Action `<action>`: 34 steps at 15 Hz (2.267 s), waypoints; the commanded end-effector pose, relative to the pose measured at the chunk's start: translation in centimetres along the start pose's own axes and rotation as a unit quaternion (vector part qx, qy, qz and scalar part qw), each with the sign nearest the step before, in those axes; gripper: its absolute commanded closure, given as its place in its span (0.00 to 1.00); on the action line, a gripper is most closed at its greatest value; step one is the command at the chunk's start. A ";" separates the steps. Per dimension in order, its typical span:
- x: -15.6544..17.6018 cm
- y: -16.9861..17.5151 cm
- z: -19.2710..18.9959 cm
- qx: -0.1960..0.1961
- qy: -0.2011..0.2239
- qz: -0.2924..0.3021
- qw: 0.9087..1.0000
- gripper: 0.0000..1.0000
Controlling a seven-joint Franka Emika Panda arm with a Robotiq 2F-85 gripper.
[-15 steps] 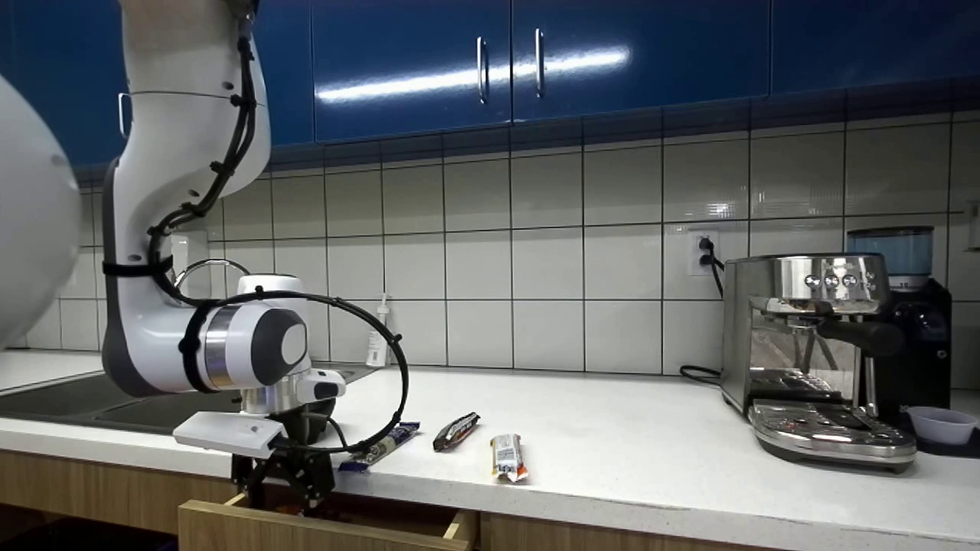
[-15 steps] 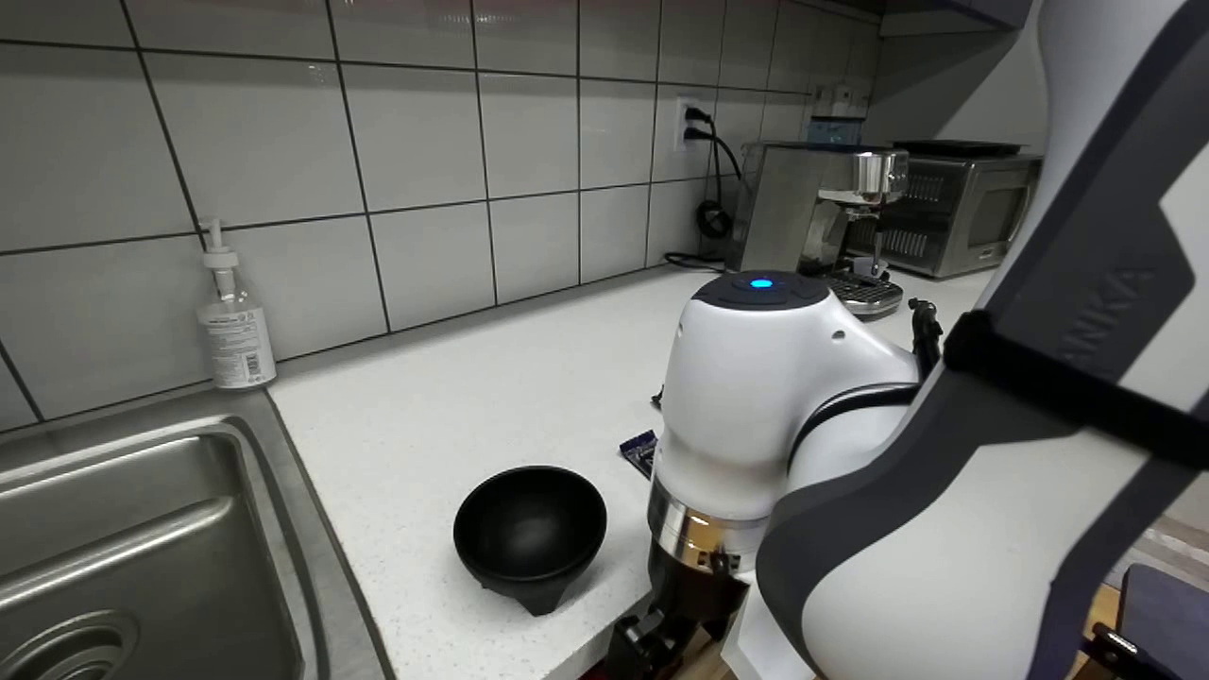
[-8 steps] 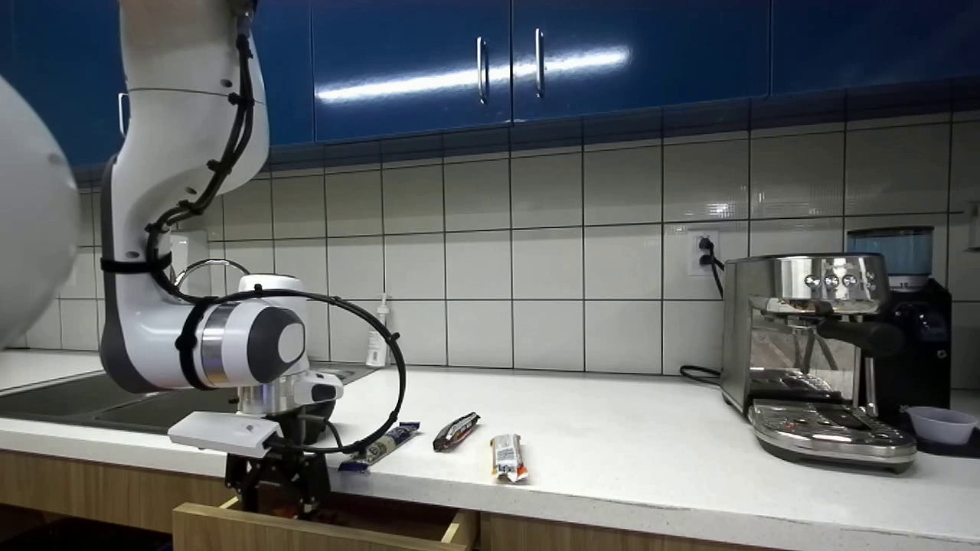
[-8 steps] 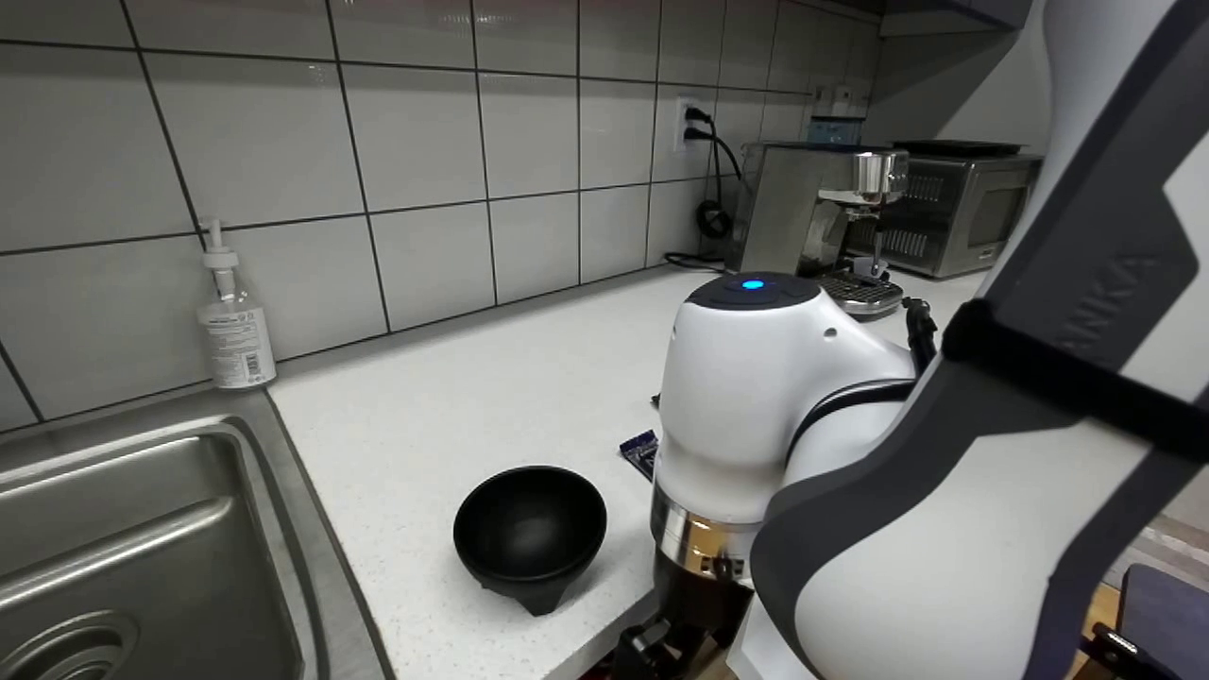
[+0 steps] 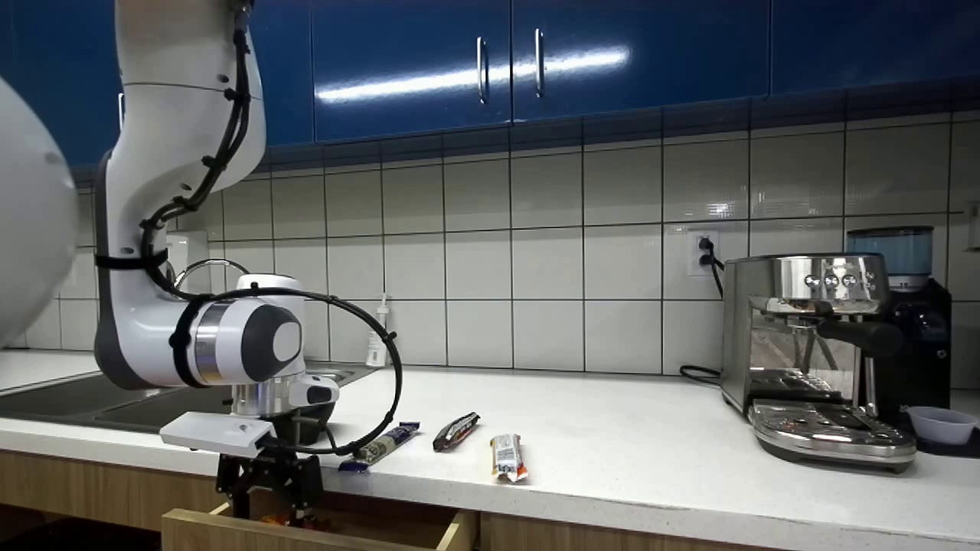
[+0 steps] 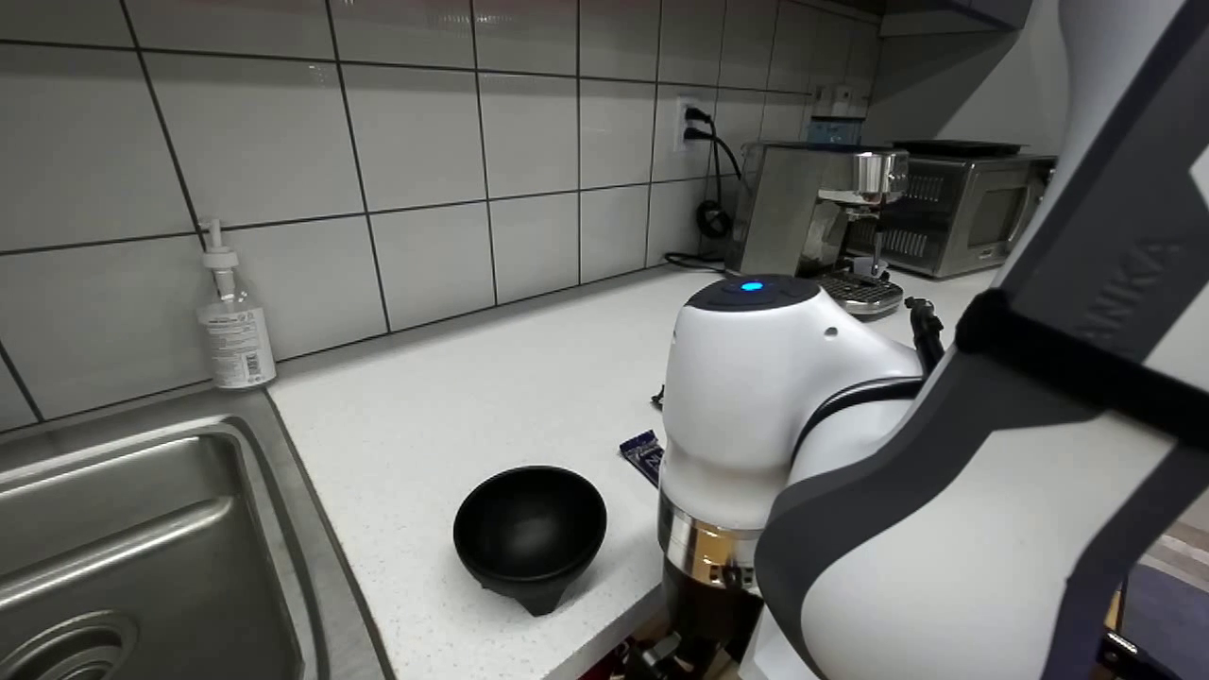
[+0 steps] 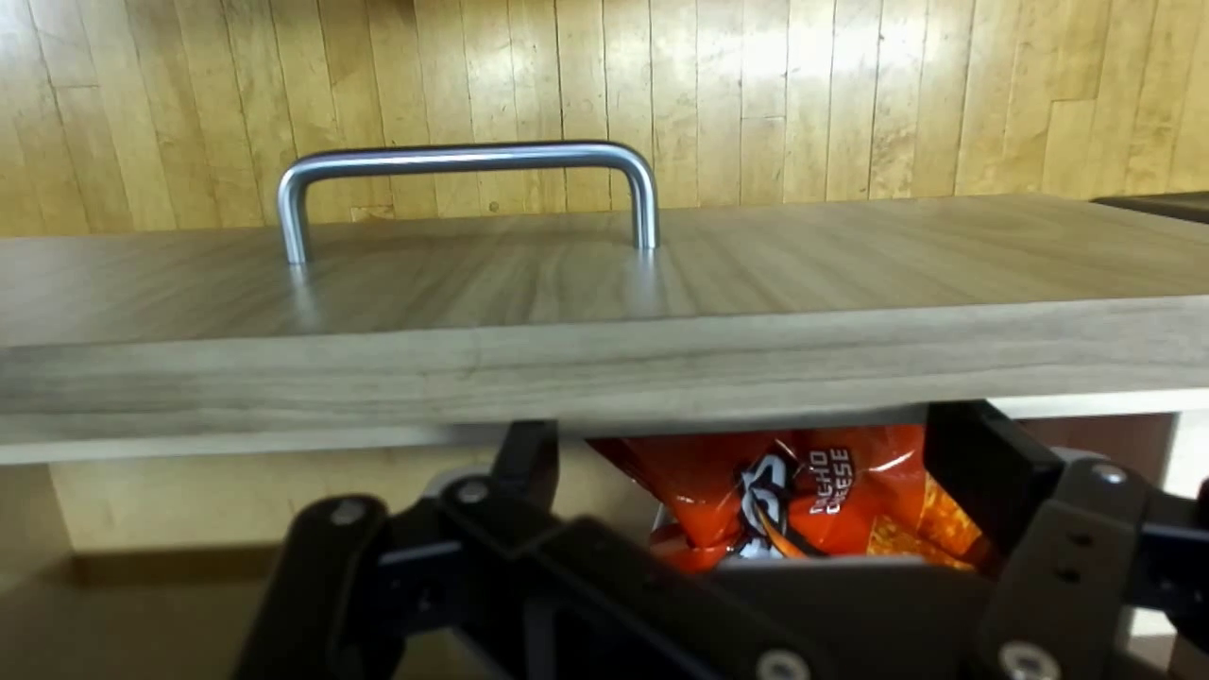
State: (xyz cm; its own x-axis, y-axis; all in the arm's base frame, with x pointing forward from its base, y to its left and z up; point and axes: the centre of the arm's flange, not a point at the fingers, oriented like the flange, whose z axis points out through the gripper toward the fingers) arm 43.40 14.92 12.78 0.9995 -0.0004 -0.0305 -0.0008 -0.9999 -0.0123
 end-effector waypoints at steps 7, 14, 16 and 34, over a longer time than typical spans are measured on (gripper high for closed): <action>-4.9 -0.5 0.7 0.000 -0.060 -0.012 0.998 0.00; -7.5 -0.3 1.6 0.009 -0.085 -0.004 0.996 0.00; -8.0 -0.3 1.9 0.014 -0.093 -0.001 0.996 0.00; -10.2 -0.5 3.2 0.009 -0.146 0.007 0.989 0.00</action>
State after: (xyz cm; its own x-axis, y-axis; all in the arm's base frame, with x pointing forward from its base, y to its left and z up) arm 33.66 15.63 9.97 0.9564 -0.0092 -0.2919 -0.0176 -0.9995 -0.0263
